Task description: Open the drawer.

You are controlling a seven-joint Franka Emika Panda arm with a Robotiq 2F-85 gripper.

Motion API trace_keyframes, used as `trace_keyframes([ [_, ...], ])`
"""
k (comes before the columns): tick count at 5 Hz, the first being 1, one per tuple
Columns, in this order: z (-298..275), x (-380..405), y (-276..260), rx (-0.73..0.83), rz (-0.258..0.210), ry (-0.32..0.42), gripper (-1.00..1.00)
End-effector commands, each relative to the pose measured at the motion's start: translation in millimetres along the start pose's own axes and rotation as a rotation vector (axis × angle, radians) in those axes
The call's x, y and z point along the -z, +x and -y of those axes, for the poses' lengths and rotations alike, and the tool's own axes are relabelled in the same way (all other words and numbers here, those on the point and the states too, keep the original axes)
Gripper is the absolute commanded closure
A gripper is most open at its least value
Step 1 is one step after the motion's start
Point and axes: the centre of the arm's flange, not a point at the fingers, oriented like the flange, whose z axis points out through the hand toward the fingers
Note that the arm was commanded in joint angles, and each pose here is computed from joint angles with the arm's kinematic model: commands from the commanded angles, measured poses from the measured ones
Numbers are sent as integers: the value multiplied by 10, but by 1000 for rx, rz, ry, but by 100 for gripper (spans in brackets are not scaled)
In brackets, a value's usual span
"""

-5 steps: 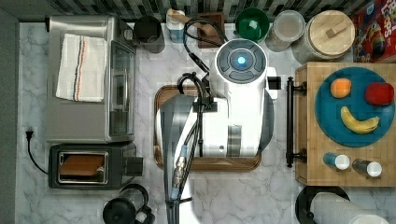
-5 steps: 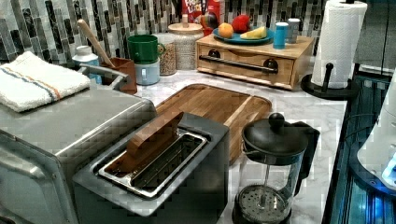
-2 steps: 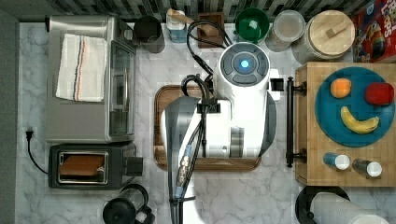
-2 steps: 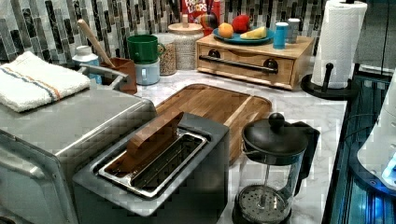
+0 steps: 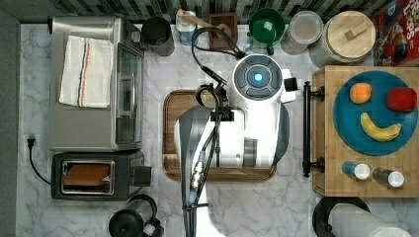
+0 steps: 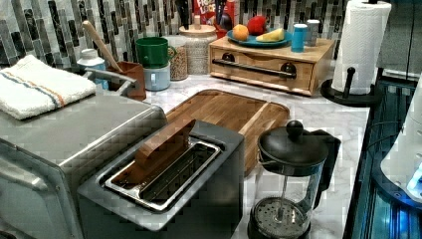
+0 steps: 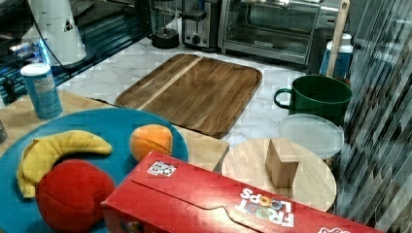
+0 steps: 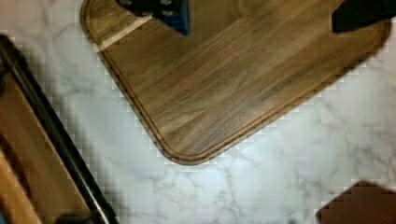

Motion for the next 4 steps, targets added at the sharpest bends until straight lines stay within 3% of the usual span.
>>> trace_keyframes([
  [1, -672, -247, 157, 317, 9, -68, -100],
  [4, -1153, -580, 414, 535, -56, -85, -100],
])
